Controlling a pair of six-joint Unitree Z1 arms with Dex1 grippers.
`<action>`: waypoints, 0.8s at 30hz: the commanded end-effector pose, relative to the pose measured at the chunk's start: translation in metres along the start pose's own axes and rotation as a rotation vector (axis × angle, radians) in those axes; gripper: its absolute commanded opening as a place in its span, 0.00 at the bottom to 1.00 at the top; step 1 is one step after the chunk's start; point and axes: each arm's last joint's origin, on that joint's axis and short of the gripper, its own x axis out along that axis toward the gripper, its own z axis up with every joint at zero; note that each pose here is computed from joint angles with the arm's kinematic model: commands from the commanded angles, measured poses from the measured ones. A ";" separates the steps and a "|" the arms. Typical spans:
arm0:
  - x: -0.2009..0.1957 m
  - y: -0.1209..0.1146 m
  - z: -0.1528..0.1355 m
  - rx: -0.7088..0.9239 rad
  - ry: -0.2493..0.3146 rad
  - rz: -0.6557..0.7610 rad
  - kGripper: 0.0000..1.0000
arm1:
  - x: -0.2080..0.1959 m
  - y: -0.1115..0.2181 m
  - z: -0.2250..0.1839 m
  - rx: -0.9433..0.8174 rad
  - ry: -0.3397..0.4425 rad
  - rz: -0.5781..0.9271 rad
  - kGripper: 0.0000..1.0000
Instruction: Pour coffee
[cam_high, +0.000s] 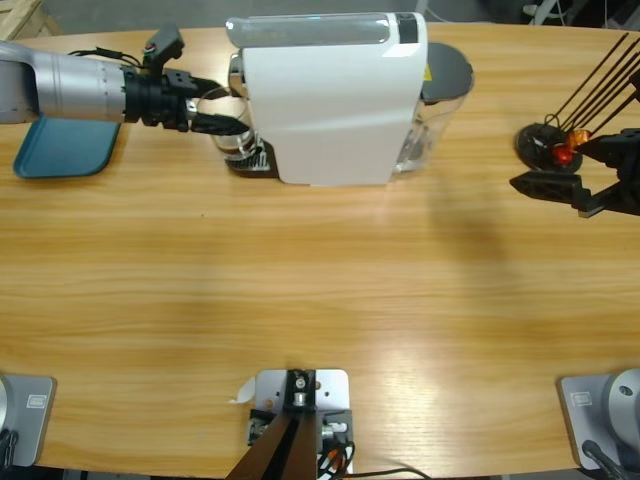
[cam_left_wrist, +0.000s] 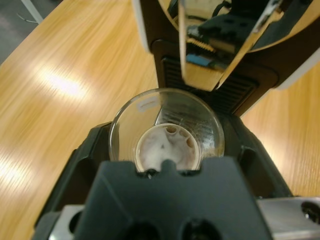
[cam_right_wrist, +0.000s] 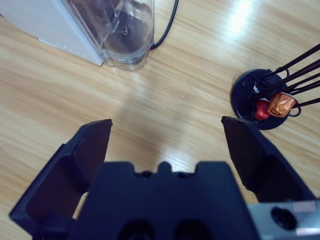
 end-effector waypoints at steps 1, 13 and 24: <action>-0.049 0.005 -0.015 -0.100 0.011 0.139 0.00 | 0.004 0.000 -0.005 0.000 0.018 0.009 1.00; -0.142 0.026 -0.047 -0.385 0.090 0.672 0.00 | 0.004 0.000 -0.007 0.001 0.012 0.009 1.00; -0.137 0.061 -0.085 -0.470 0.189 0.789 0.00 | 0.006 0.000 -0.006 0.000 0.021 0.009 1.00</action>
